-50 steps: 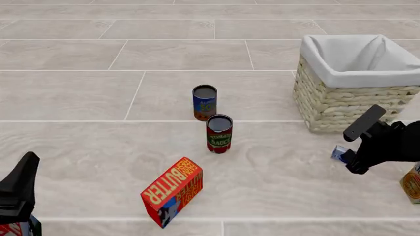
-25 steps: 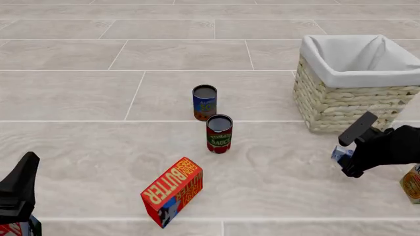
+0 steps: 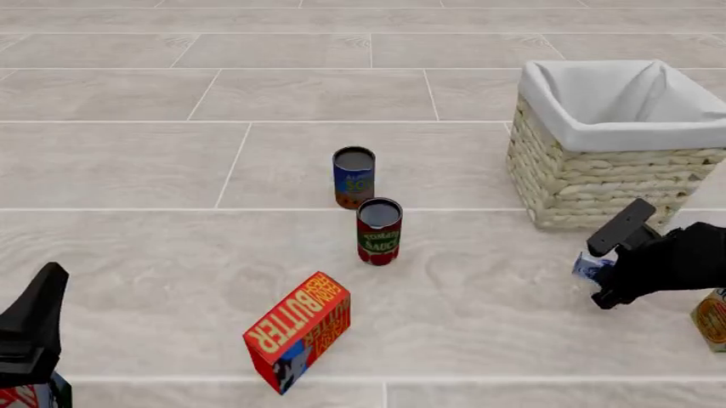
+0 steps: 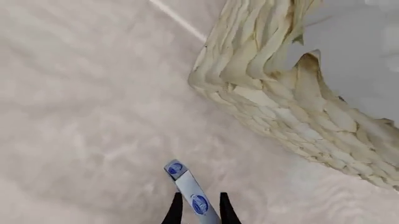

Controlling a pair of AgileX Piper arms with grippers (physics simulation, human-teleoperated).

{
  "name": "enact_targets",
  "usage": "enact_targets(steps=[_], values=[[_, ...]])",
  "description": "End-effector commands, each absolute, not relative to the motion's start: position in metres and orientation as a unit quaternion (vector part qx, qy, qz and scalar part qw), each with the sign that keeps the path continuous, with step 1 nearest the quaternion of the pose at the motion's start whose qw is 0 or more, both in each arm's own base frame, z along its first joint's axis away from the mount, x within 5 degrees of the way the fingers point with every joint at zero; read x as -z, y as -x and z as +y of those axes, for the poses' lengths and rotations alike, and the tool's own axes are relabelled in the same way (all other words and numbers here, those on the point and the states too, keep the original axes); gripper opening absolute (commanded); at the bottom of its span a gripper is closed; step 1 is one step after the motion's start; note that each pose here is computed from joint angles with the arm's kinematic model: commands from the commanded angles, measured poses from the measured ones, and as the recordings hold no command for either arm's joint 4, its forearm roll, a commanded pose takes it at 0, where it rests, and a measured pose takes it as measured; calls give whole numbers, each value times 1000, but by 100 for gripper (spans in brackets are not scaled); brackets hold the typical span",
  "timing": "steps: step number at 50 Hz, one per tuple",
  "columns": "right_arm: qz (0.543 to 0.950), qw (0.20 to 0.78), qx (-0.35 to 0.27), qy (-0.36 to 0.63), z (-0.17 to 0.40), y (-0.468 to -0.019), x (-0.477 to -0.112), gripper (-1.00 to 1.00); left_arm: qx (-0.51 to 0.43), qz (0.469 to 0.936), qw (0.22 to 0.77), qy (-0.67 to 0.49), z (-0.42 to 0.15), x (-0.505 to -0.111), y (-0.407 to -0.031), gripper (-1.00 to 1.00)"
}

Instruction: Pick the cream cheese and place it in the basket.

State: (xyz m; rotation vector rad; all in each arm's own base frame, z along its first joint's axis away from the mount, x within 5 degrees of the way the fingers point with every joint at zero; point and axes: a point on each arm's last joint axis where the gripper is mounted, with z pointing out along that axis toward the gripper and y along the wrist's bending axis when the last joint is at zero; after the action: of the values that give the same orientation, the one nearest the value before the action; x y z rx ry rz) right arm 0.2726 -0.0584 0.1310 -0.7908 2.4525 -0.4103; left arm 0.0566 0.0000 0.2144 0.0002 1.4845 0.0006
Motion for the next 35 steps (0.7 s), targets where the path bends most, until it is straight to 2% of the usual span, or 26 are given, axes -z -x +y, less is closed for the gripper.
enact_targets(steps=[1,35], values=[[899,259,159,316,-57,-267,-126,-100,0,676,737,0,0,-214,-57,100],[869,313,154,351,-16,-219,-181,-100,0,676,737,0,0,-214,-57,100]])
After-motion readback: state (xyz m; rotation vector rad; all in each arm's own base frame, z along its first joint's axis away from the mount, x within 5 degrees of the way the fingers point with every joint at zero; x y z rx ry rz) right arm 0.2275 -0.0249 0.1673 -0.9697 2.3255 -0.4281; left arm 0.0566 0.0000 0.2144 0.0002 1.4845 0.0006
